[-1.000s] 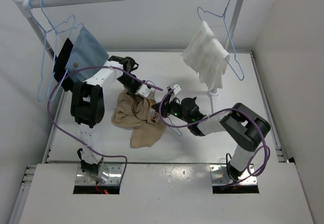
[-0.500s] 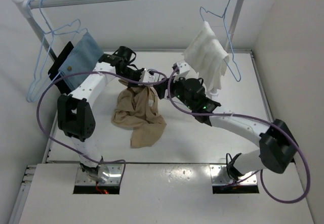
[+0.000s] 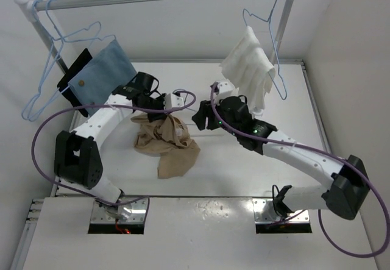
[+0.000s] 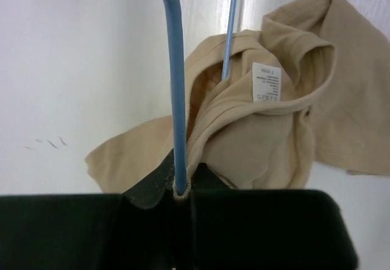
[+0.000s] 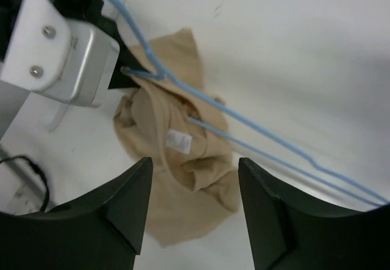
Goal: Place the t-shirt on the hanger
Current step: Place tshirt on hanger
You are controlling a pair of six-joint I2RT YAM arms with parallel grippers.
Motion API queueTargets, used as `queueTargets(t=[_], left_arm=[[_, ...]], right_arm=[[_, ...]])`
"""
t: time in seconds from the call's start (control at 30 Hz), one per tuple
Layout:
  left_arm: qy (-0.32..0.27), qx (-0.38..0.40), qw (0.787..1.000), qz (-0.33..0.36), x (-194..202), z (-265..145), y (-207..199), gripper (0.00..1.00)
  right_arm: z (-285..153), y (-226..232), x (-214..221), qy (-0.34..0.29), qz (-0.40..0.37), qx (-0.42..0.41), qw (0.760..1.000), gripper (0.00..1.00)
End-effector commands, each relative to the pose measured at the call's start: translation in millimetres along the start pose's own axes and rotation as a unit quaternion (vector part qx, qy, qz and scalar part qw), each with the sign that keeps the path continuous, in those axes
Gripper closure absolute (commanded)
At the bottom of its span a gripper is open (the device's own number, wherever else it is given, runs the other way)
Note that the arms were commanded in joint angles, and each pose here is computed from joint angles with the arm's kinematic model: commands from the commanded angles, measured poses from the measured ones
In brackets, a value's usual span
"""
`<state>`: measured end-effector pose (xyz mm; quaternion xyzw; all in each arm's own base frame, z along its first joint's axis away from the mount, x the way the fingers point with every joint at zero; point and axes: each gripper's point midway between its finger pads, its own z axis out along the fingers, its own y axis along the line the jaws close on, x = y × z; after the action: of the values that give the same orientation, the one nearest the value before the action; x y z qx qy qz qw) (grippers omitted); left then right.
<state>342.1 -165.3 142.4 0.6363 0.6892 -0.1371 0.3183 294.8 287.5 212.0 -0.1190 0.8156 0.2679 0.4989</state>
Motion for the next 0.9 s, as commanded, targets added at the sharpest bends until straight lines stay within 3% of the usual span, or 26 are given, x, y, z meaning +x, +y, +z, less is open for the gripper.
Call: queueTargets(t=[0.0,0.13,0.23,0.27,0.4,0.57,0.87], left_arm=[[-0.028,-0.044,0.998,-0.023,-17.7,-17.5,1.7,1.0],[-0.02,-0.04,0.998,-0.036,-4.0,-14.9,-16.2,1.0],[-0.015,-0.041,0.998,-0.038,2.7,-13.5,-22.6,1.0],[-0.013,-0.038,0.998,-0.04,6.4,-10.4,-25.4,1.0],[-0.011,-0.034,0.998,-0.047,9.4,-8.4,-28.8,1.0],[-0.013,-0.037,0.998,-0.045,9.1,-9.1,-29.0,1.0],[-0.018,-0.034,0.997,-0.071,6.4,-7.8,-30.1,1.0]], right_arm=[[6.5,24.8,53.4,0.12,0.027,-0.056,0.991,0.4],[11.2,22.6,80.7,0.118,0.09,-0.063,0.987,0.4],[25.4,19.2,101.0,0.152,0.085,-0.054,0.983,0.59],[30.0,21.9,107.4,0.166,0.086,-0.06,0.981,0.6],[42.3,38.1,129.4,0.182,0.093,-0.121,0.971,0.52],[47.4,26.2,157.8,0.205,0.094,-0.097,0.969,0.5],[75.6,7.2,175.3,0.19,0.101,-0.051,0.975,0.49]])
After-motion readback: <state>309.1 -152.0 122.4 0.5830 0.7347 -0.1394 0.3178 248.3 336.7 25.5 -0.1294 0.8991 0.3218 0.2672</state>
